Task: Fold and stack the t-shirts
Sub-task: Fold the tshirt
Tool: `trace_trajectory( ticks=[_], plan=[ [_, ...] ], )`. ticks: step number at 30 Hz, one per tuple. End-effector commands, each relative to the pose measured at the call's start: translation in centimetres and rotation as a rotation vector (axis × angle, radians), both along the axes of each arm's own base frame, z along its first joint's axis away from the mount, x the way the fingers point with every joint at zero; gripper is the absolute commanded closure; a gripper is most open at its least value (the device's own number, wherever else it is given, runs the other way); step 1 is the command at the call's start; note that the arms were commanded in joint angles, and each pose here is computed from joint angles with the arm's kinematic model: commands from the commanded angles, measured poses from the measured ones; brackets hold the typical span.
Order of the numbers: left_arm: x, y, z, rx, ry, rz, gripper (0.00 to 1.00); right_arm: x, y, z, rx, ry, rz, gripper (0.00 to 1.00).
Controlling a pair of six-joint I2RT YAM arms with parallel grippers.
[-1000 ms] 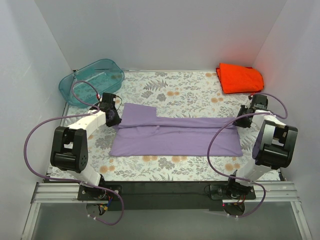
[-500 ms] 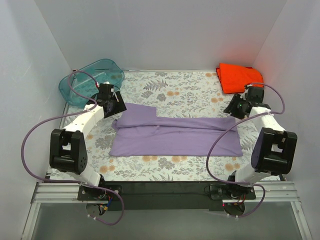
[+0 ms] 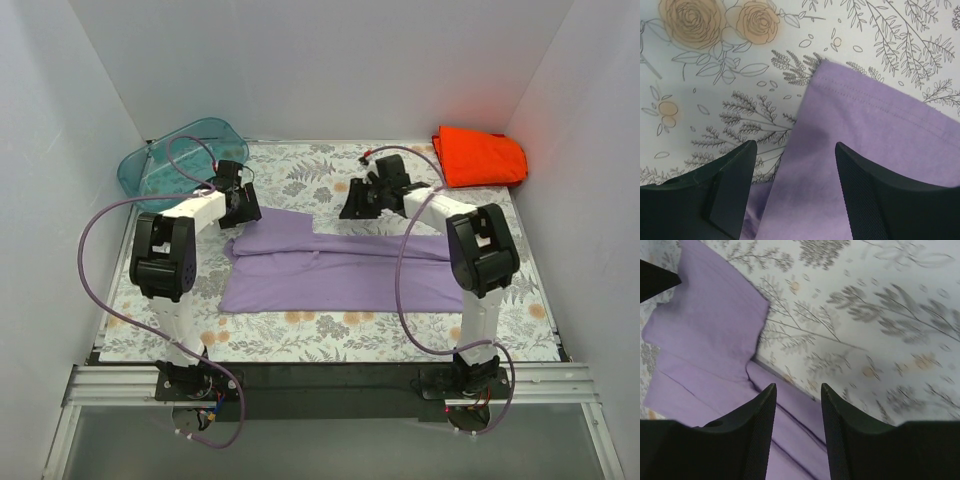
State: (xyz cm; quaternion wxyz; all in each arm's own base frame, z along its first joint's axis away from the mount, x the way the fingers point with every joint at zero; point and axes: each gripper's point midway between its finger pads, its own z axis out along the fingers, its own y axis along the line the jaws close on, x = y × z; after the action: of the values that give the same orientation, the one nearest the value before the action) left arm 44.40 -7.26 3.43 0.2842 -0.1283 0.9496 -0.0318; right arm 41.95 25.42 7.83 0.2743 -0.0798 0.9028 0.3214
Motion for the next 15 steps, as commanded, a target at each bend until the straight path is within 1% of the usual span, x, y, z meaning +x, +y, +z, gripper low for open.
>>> trace_trajectory(
  ticks=[1,2,4,8,13,15],
  plan=[
    [2.2,-0.4,1.6,-0.008,-0.066,-0.025,0.38,1.7,4.7,1.2,0.063,-0.064,0.084,0.53],
    [2.3,-0.5,1.4,-0.01,-0.064,-0.027,0.38,1.5,5.9,-0.1,0.057,-0.044,0.106,0.53],
    [2.6,-0.6,0.9,-0.014,-0.057,-0.027,0.38,1.9,7.5,0.0,0.068,-0.055,0.13,0.53],
    [3.2,-0.8,0.2,-0.017,-0.05,-0.033,0.39,1.6,10.2,-2.6,0.06,-0.028,0.177,0.53],
    [3.8,-1.2,-0.9,-0.026,-0.032,-0.039,0.4,1.3,11.5,-4.2,0.053,-0.009,0.195,0.54],
    [3.7,-1.4,-1.4,-0.035,-0.023,-0.044,0.43,1.3,11.8,-4.9,0.045,-0.003,0.195,0.54]
  ],
)
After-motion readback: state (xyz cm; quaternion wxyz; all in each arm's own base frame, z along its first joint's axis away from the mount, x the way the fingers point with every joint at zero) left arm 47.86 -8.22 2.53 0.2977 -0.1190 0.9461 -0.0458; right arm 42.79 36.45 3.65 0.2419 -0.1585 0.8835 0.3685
